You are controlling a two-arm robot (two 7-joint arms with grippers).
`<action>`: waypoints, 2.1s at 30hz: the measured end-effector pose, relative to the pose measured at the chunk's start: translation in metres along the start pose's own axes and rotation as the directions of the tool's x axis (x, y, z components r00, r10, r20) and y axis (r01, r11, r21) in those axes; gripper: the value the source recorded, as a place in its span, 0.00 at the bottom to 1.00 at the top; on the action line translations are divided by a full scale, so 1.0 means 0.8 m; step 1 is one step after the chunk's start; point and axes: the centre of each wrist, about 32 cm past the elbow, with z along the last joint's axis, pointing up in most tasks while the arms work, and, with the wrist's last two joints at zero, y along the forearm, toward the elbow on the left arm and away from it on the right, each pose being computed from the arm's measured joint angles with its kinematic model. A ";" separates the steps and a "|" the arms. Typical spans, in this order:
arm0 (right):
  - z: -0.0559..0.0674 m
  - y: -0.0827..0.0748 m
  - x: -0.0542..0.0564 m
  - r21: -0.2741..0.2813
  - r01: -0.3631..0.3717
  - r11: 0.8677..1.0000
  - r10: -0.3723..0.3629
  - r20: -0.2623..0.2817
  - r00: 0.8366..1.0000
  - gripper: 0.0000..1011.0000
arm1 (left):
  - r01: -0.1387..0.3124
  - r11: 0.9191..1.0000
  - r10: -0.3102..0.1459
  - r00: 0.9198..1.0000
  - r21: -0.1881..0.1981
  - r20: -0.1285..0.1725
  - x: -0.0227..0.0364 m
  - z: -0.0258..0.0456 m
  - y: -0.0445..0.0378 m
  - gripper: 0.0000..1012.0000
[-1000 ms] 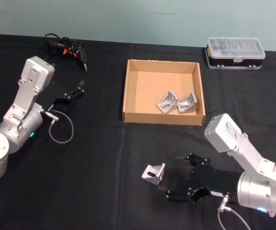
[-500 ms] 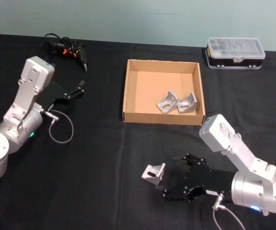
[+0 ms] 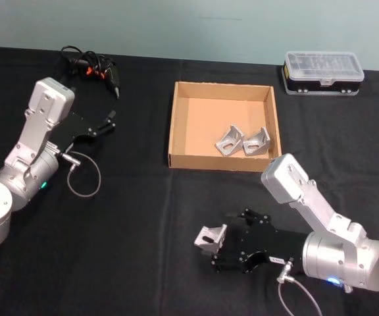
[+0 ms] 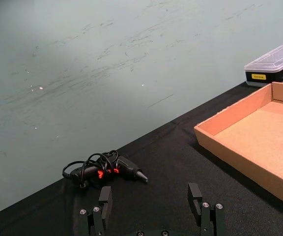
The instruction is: Use one hand to pick up the angle iron from the table and place it into the box.
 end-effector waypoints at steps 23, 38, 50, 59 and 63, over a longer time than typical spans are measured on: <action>-0.001 0.008 -0.002 -0.006 0.004 1.000 -0.004 -0.005 1.000 0.99 | 0.000 1.000 0.000 1.000 0.000 0.000 0.0000 0.0000 0.000 1.00; -0.006 0.005 0.000 -0.012 0.027 1.000 -0.027 -0.018 0.999 0.99 | 0.000 1.000 0.000 1.000 0.000 0.000 0.0000 0.0000 0.000 1.00; -0.005 0.007 0.001 -0.015 0.027 1.000 -0.028 -0.012 1.000 0.81 | 0.000 1.000 0.000 1.000 0.000 0.000 0.0000 0.0000 0.000 1.00; -0.005 0.008 0.000 -0.014 0.030 0.999 -0.030 -0.012 0.999 0.54 | 0.000 1.000 0.000 1.000 0.000 0.000 0.0000 0.0000 0.000 1.00; -0.006 0.008 -0.001 -0.014 0.032 0.999 -0.032 -0.012 0.999 0.45 | 0.000 1.000 0.000 1.000 0.000 0.000 0.0000 0.0000 0.000 1.00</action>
